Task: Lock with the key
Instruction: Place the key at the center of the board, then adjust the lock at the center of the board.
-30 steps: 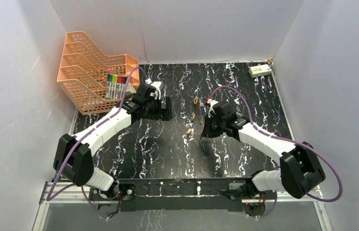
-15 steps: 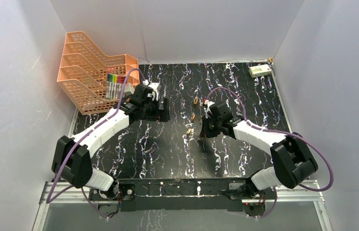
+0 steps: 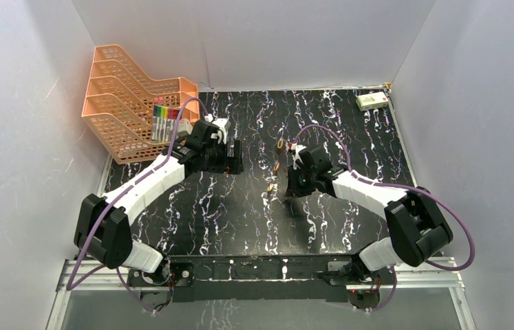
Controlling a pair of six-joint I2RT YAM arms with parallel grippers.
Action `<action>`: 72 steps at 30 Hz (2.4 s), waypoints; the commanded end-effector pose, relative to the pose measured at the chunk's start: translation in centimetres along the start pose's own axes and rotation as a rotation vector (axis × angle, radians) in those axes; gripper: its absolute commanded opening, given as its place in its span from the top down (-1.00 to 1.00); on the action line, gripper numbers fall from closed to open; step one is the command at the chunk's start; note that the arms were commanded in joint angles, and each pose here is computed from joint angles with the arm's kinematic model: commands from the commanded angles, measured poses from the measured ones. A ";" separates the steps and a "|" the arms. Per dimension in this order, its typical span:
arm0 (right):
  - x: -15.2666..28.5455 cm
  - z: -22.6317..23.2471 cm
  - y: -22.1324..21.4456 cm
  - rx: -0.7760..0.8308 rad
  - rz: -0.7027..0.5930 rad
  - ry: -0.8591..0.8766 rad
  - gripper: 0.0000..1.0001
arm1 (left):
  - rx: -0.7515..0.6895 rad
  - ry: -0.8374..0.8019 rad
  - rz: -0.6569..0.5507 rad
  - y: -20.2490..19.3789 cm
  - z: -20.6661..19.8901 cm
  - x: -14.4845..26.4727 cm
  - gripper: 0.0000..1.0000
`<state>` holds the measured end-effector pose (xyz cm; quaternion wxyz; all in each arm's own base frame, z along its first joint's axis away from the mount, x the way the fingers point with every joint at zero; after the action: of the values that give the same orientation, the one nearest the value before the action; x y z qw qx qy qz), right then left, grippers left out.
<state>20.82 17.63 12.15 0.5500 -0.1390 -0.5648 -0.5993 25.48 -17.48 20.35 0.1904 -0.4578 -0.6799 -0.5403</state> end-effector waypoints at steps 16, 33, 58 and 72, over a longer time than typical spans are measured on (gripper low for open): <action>0.8 -0.6 7.1 0.175 -0.123 -0.218 0.35 | -0.015 -0.012 -0.012 0.1 0.0 1.9 -0.97; -3.9 -1.1 8.1 0.173 -0.069 -0.193 0.55 | -0.025 0.008 -0.012 -0.3 0.3 2.8 -0.97; -5.8 -1.2 9.1 0.060 -0.117 -0.151 0.64 | -0.037 0.032 -0.015 -0.1 0.8 3.3 -0.97; -7.1 -1.5 9.0 -0.042 -0.128 -0.120 0.65 | -0.037 0.039 -0.008 -0.2 1.1 3.1 -0.97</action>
<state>30.44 21.35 10.77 0.4761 -0.1635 -0.6070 -0.6149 24.31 -15.74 21.33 0.2012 -0.4537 -0.6657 -0.5572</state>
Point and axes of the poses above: each gripper's point midway between its finger pads, its own x axis back along the fingers, its own z axis along the line the jaws close on, y = z × x, the point moved 9 cm from there along x, back along the fingers, and after that the axes turned 4 degrees about x, right-handed, at the moved point
